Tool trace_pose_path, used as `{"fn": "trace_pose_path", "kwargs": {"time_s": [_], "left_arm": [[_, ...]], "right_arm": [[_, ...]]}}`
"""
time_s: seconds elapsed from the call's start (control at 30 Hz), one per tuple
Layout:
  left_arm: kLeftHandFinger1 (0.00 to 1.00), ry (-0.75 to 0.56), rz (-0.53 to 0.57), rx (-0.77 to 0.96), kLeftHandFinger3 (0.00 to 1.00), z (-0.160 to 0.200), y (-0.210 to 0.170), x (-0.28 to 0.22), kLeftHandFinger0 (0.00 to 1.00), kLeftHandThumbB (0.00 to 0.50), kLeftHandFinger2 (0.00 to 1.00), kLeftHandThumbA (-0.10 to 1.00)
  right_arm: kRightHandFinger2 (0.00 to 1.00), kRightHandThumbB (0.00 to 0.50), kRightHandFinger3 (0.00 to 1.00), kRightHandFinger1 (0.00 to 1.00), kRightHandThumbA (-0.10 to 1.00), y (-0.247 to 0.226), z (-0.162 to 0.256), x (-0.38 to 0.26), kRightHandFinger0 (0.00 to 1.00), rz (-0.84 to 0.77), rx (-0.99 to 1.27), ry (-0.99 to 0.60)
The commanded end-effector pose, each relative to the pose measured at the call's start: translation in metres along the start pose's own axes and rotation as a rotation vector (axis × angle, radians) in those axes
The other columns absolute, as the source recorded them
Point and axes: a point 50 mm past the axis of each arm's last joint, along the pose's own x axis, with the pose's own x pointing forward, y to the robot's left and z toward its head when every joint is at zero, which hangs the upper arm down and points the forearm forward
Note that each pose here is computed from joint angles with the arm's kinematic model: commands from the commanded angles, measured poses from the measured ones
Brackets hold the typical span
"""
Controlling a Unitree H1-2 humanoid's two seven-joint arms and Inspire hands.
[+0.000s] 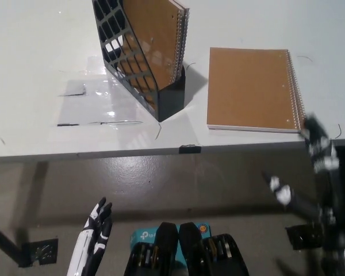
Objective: Use the right hand to pick up a book from the book holder on the left side and put it on another book on the right side
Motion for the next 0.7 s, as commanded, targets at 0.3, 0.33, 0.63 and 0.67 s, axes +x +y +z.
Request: {"fn": "trace_pose_path", "kwargs": {"time_s": [0.3,0.33,0.63,0.67], "left_arm": [[1.0,-0.016,-0.015,0.044,1.0,-0.013,-0.008,0.004,1.0,0.222,1.0,0.94],[1.0,-0.013,-0.014,0.036,1.0,-0.013,-0.009,0.003,1.0,0.214,1.0,0.94],[1.0,-0.011,-0.021,0.039,1.0,-0.012,-0.011,-0.001,1.0,0.195,1.0,0.94],[1.0,-0.01,-0.023,0.043,1.0,-0.013,-0.011,-0.001,1.0,0.196,1.0,0.94]], "right_arm": [[1.0,0.258,1.0,1.0,0.85,0.017,-0.003,0.174,1.0,0.063,-0.002,0.027],[1.0,0.264,1.0,1.0,0.87,0.019,-0.005,0.182,1.0,0.069,-0.003,0.035],[1.0,0.247,1.0,1.0,0.89,0.038,-0.023,0.232,1.0,0.069,0.134,0.166],[1.0,0.237,1.0,1.0,0.88,0.041,-0.024,0.236,1.0,0.063,0.18,0.185]]}}
